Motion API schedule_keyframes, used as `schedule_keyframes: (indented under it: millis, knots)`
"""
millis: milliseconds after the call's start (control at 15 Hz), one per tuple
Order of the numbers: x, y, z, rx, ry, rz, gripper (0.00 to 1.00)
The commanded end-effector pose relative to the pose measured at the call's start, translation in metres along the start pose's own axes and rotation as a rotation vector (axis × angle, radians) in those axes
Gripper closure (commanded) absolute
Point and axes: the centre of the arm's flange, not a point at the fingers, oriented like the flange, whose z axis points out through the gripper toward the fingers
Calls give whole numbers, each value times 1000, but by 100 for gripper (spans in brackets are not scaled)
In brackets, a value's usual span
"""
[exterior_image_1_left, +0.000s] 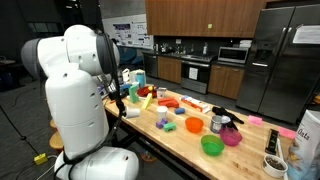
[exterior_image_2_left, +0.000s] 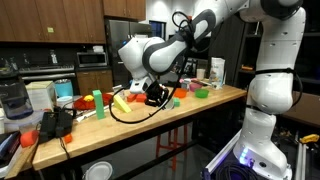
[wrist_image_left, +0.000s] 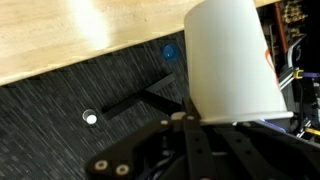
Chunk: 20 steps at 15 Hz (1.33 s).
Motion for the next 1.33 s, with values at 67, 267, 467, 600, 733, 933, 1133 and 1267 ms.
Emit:
schedule_keyframes:
  millis: [67, 267, 467, 600, 733, 933, 1133, 1267]
  knots:
    - [7, -2, 16, -177, -34, -6, 99]
    - [0, 8, 33, -324, -119, -75, 99]
    - [-6, 10, 45, -415, -177, -139, 99]
    - [-9, 7, 52, -435, -187, -142, 99]
    - [-12, 3, 58, -441, -180, -131, 71]
    - [-15, -1, 64, -436, -177, -112, 60]
    - [-20, -6, 66, -424, -178, -112, 41]
    - [-24, -9, 66, -414, -176, -114, 27]
